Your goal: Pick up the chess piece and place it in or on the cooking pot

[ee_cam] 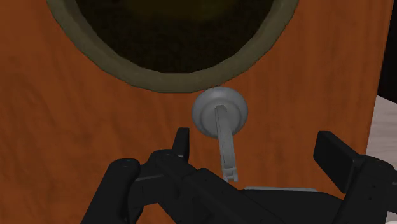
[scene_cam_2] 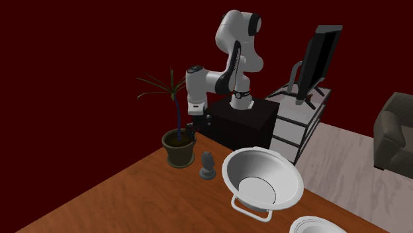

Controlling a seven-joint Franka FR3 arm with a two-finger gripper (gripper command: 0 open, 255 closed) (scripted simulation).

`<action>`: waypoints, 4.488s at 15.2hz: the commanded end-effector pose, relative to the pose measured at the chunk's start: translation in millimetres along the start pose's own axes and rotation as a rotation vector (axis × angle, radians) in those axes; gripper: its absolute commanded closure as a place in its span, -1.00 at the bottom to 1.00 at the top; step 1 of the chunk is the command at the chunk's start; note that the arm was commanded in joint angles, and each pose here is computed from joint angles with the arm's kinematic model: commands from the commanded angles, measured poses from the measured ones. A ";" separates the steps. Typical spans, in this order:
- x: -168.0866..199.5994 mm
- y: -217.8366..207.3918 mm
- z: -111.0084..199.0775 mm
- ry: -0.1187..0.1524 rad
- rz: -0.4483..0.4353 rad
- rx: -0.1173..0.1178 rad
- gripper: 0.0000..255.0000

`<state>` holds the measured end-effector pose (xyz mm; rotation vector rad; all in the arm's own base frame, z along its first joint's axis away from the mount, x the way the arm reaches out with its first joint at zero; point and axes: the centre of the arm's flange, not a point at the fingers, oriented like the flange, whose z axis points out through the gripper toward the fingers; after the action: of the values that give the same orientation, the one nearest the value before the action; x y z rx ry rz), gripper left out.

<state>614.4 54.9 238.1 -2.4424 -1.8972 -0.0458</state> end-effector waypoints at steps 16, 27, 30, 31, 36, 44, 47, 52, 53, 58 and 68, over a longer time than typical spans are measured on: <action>37.4 12.0 86.4 -0.003 -0.162 0.014 -1.00; 37.4 12.1 86.9 -0.003 -0.161 0.014 1.00; 37.7 11.9 81.1 -0.003 -0.162 0.014 1.00; 38.0 11.7 75.8 -0.003 -0.161 0.014 1.00; 39.4 11.3 49.5 -0.003 -0.162 0.014 1.00; 41.6 10.4 7.3 -0.003 -0.162 0.014 1.00; 42.5 10.1 -8.5 -0.003 -0.162 0.014 1.00; 43.9 9.6 -34.8 -0.003 -0.162 0.014 1.00; 44.2 9.4 -40.1 -0.003 -0.162 0.014 1.00; 45.6 8.9 -66.5 -0.003 -0.162 0.014 1.00; 48.4 7.9 -119.2 -0.003 -0.162 0.014 1.00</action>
<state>635.4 93.1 353.8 -2.2767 -2.0845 -0.0349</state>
